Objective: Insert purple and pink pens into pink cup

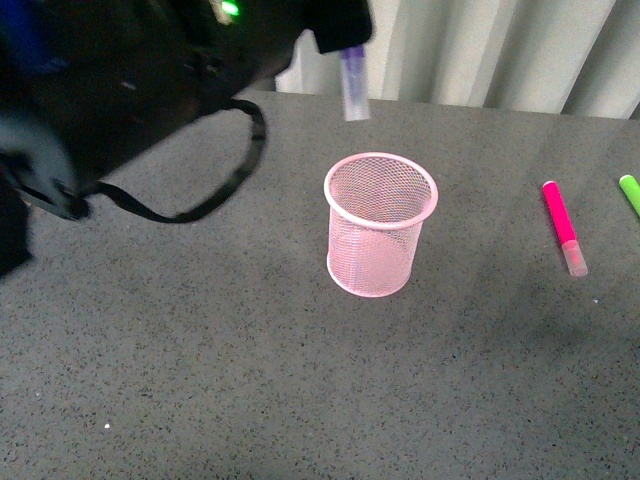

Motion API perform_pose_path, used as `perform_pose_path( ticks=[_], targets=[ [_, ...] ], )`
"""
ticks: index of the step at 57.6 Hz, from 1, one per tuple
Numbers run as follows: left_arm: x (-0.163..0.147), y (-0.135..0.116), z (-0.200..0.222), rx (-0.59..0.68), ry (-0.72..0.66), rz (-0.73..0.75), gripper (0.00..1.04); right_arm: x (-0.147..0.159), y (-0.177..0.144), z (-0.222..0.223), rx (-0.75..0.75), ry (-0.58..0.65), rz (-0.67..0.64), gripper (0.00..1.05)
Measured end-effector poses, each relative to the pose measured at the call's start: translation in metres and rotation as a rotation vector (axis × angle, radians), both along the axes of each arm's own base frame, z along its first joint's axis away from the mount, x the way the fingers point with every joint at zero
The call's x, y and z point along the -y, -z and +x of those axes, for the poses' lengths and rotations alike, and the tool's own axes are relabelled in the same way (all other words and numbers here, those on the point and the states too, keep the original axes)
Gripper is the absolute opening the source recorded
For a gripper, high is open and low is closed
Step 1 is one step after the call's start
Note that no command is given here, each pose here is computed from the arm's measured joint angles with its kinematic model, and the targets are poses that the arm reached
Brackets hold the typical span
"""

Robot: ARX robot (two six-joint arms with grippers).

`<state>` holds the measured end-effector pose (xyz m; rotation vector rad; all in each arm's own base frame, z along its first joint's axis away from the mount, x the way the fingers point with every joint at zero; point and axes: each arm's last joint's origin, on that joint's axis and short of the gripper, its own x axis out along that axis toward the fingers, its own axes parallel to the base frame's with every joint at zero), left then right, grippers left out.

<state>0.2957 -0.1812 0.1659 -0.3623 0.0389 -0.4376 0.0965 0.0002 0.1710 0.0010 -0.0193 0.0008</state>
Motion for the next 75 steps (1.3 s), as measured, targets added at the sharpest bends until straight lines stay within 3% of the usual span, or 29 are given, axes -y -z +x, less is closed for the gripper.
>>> perform_pose_path(
  ticks=[5, 14, 39, 62, 75],
  targets=[
    [0.025, 0.015, 0.0, -0.004, -0.016, 0.01, 0.12, 0.0, 0.0, 0.0, 0.0, 0.0, 0.0, 0.98],
    [0.036, 0.034, 0.01, 0.005, -0.067, 0.056, 0.12, 0.0, 0.0, 0.0, 0.0, 0.0, 0.0, 0.98],
    [0.03, 0.055, 0.018, -0.051, -0.082, 0.085, 0.12, 0.0, 0.0, 0.0, 0.0, 0.0, 0.0, 0.98],
    [0.029, 0.075, 0.016, -0.181, -0.067, 0.088, 0.12, 0.0, 0.0, 0.0, 0.0, 0.0, 0.0, 0.98],
    [0.029, 0.074, 0.01, -0.246, -0.017, 0.078, 0.49, 0.0, 0.0, 0.0, 0.0, 0.0, 0.0, 0.98]
  ],
)
